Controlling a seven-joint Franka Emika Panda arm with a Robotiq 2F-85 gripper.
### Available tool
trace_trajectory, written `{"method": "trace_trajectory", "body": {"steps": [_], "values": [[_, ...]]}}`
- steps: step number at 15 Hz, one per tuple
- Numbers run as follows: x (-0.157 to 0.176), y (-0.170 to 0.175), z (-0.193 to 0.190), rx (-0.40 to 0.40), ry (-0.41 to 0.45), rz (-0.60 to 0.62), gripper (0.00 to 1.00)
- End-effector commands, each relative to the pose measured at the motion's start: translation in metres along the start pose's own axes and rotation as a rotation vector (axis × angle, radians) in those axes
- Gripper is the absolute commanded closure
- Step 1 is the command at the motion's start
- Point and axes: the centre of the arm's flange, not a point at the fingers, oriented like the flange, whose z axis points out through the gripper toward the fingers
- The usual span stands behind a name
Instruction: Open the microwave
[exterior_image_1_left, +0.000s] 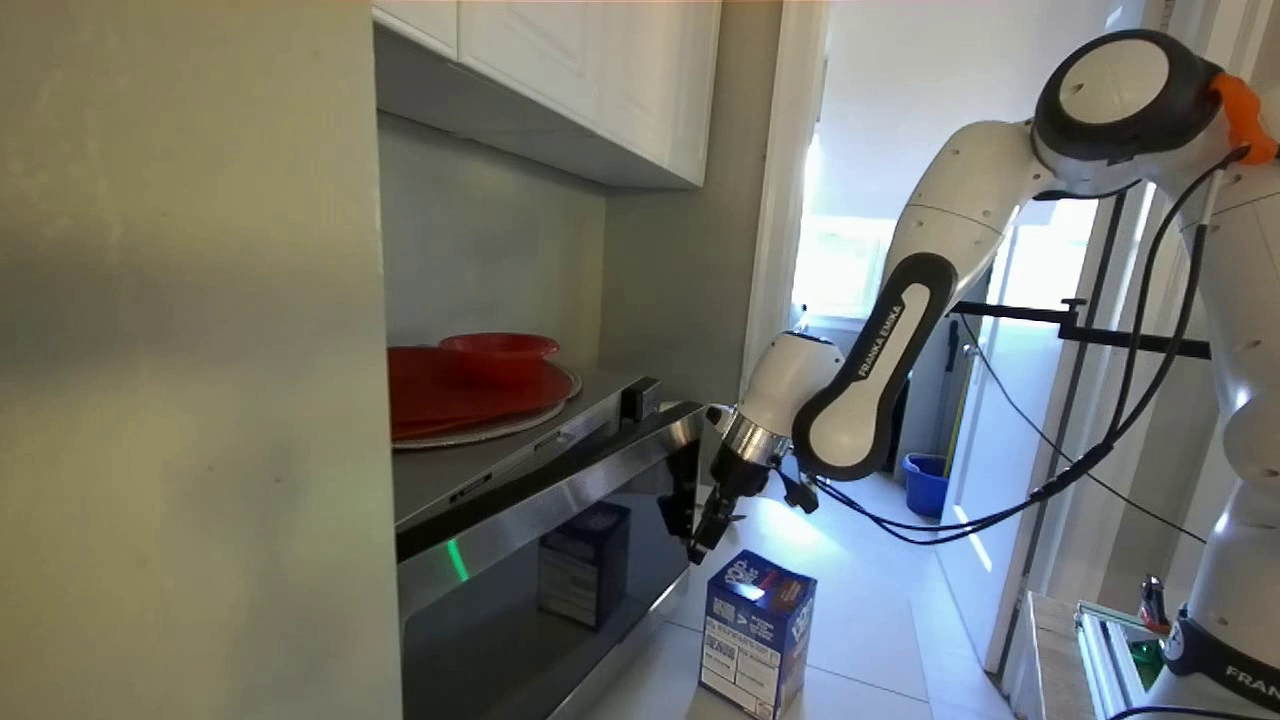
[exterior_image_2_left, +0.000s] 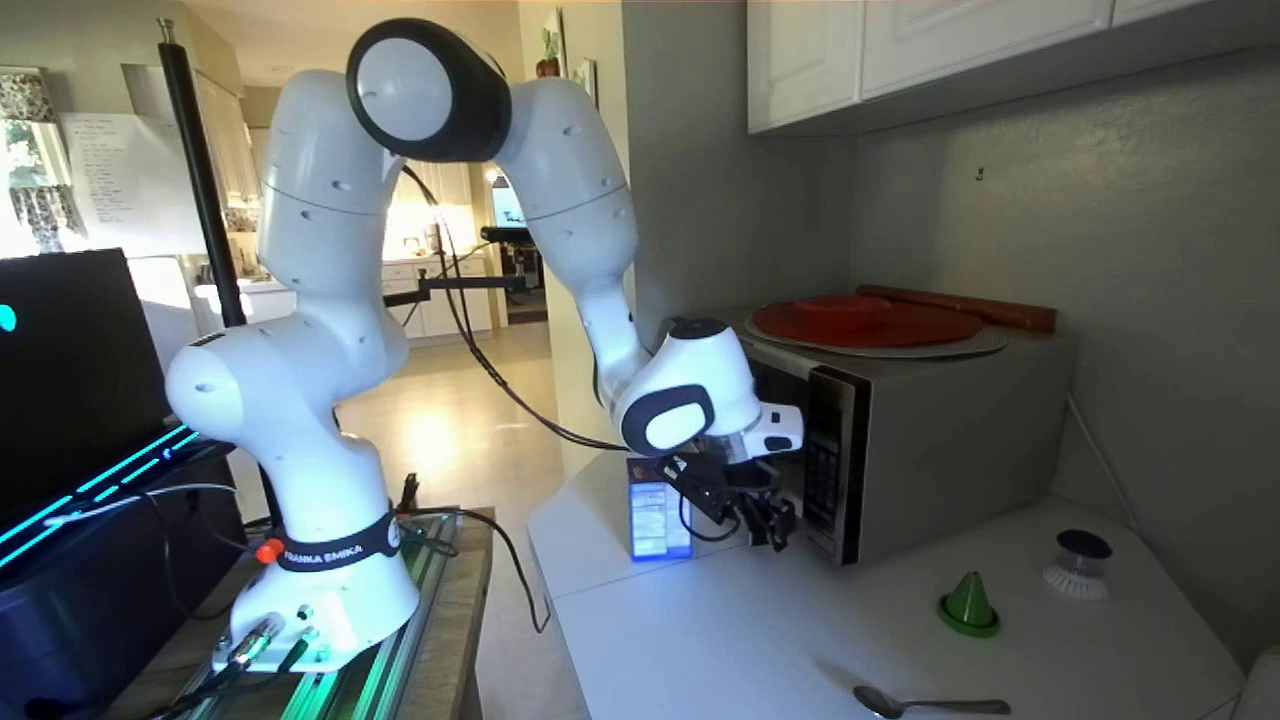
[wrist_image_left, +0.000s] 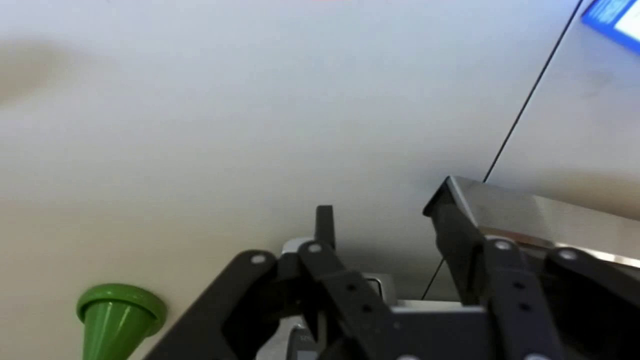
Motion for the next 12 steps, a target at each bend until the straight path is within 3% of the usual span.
{"method": "trace_trajectory", "body": {"steps": [1,3,12], "values": [[-0.024,0.009,-0.048,-0.029,-0.075,0.063,0.11],[-0.028,0.013,-0.06,-0.037,-0.09,0.085,0.01],[-0.011,0.026,-0.125,-0.102,-0.124,0.238,0.0]]}}
